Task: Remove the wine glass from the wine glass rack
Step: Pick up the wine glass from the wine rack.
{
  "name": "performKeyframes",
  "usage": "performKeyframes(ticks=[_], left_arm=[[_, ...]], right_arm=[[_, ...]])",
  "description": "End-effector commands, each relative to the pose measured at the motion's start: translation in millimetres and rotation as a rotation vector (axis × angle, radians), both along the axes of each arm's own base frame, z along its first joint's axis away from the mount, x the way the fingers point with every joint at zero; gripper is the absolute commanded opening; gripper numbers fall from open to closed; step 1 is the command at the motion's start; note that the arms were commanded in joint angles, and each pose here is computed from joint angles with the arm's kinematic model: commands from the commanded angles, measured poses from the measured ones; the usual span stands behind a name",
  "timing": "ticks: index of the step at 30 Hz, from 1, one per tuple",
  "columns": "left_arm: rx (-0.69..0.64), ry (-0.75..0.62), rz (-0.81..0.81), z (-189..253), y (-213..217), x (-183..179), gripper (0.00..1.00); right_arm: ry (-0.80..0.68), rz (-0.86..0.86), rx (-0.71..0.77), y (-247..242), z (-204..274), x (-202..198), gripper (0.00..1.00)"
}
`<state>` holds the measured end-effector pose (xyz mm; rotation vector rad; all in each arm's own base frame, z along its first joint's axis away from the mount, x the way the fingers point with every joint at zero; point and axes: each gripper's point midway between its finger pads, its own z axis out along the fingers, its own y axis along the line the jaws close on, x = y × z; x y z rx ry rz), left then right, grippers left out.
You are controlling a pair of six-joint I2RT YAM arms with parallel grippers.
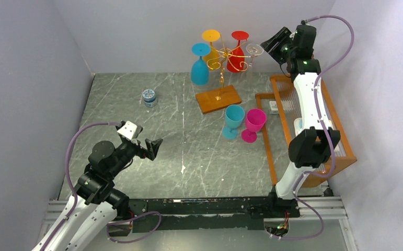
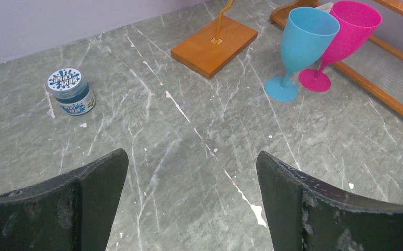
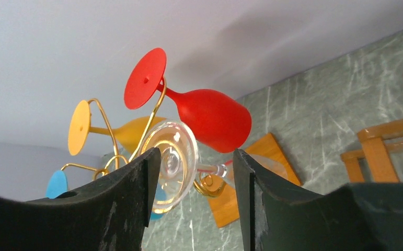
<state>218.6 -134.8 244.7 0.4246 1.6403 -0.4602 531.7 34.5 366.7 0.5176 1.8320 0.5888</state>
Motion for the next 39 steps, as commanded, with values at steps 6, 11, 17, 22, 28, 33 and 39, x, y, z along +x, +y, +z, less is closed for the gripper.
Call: performKeyframes(ticks=[6, 11, 17, 22, 28, 33, 39], left_arm=[[0.002, -0.026, -0.021, 11, -1, -2, 0.97], [0.0, -0.029, -0.025, 12, -2, -3, 0.97], [0.003, -0.027, -0.027, 11, -2, -3, 0.97], [0.004, -0.023, -0.029, 10, -3, -3, 0.97], [0.005, -0.022, -0.032, 10, -3, -3, 0.97], [0.008, -0.015, -0.036, 8, -5, -2, 0.97], [0.01, -0.016, -0.044, 8, -6, -3, 0.97]], right_arm=[[-0.004, 0.073, 0.069, 12, -6, 23, 0.49], [-0.006, 0.096, 0.086, 16, -9, 27, 0.41], [-0.008, 0.131, 0.111, 22, -10, 29, 0.26], [-0.011, 0.114, 0.093, 18, -7, 28, 0.13], [-0.014, 0.134, 0.109, 23, -3, 26, 0.0], [-0.022, 0.172, 0.15, 31, 4, 21, 0.0], [-0.049, 0.181, 0.198, 35, 13, 13, 0.0]])
